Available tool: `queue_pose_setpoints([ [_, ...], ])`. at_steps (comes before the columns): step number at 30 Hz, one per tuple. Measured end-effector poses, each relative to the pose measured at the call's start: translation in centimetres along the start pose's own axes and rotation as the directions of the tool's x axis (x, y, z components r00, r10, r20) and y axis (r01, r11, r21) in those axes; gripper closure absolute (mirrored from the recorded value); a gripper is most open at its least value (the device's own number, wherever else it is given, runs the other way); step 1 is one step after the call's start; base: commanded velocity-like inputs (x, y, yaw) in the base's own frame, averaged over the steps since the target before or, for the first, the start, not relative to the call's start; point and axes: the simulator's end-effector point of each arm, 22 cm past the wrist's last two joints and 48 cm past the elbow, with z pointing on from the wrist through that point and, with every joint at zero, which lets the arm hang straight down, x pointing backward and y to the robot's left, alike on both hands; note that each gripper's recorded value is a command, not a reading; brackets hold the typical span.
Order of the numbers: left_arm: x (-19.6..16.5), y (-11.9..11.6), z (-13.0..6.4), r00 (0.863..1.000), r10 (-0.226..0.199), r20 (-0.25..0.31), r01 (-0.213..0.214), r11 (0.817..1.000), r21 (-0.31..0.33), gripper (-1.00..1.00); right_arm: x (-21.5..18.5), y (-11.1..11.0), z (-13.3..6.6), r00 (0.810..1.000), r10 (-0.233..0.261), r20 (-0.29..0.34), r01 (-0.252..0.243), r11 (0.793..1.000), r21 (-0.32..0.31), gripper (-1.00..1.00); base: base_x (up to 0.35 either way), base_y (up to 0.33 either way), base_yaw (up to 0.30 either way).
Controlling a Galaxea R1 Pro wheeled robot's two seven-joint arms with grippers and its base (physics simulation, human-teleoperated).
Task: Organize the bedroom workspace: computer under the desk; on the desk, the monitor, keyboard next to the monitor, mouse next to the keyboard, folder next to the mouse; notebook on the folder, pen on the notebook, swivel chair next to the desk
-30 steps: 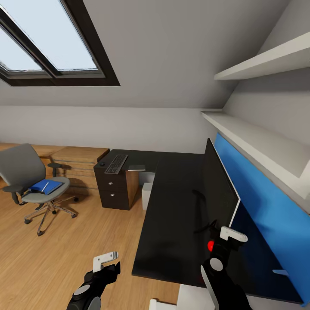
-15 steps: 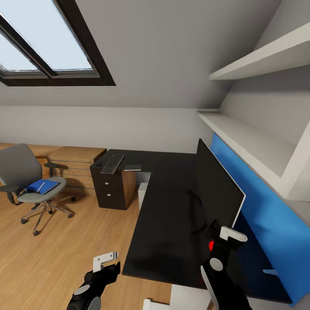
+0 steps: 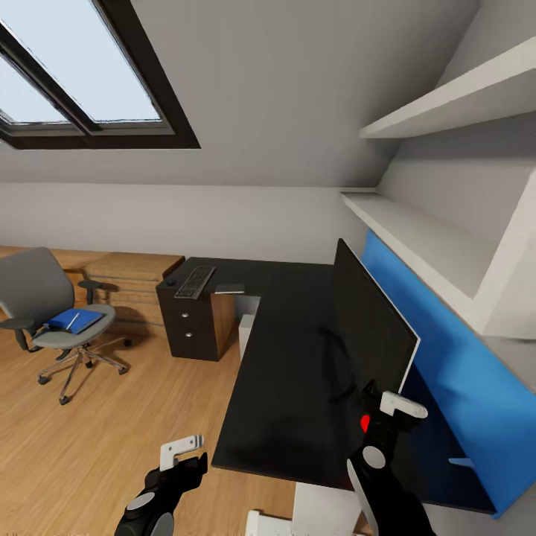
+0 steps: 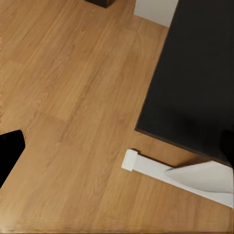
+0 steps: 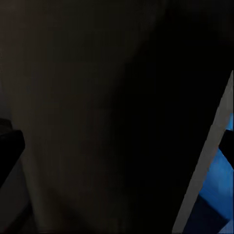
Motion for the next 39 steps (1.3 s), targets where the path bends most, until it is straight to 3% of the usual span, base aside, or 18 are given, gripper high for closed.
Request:
queue_pose_setpoints([
  [21, 0.0, 0.2, 0.0, 1.000, -0.003, -0.001, 0.003, 1.000, -0.002, -1.00, 0.9, 0.4, -0.3, 1.000, -0.013, -0.016, 0.013, 1.000, -0.014, -1.00, -0.324, 0.062, 0.000],
  [27, -0.1, 0.2, -0.1, 1.000, -0.002, 0.002, 0.002, 1.000, -0.003, -1.00, 0.9, 0.4, -0.3, 1.000, -0.013, -0.014, 0.013, 1.000, -0.018, -1.00, 0.033, 0.013, 0.000],
  [29, -0.1, 0.1, -0.1, 1.000, -0.001, 0.004, 0.001, 1.000, -0.001, -1.00, 0.1, 0.1, 0.2, 1.000, 0.001, 0.026, 0.000, 0.999, -0.033, -1.00, 0.231, 0.001, 0.000],
  [33, 0.0, 0.0, -0.1, 1.000, 0.000, 0.001, 0.000, 1.000, 0.000, -1.00, 0.2, -0.7, 0.9, 0.999, -0.008, 0.046, 0.010, 0.999, -0.049, -1.00, 0.084, 0.000, 0.000],
  [39, 0.4, -0.5, 0.0, 1.000, 0.008, -0.005, -0.008, 1.000, 0.009, -1.00, 0.8, 0.0, 1.6, 0.999, 0.010, 0.033, -0.005, 0.991, -0.134, -1.00, 0.021, 0.000, 0.000],
])
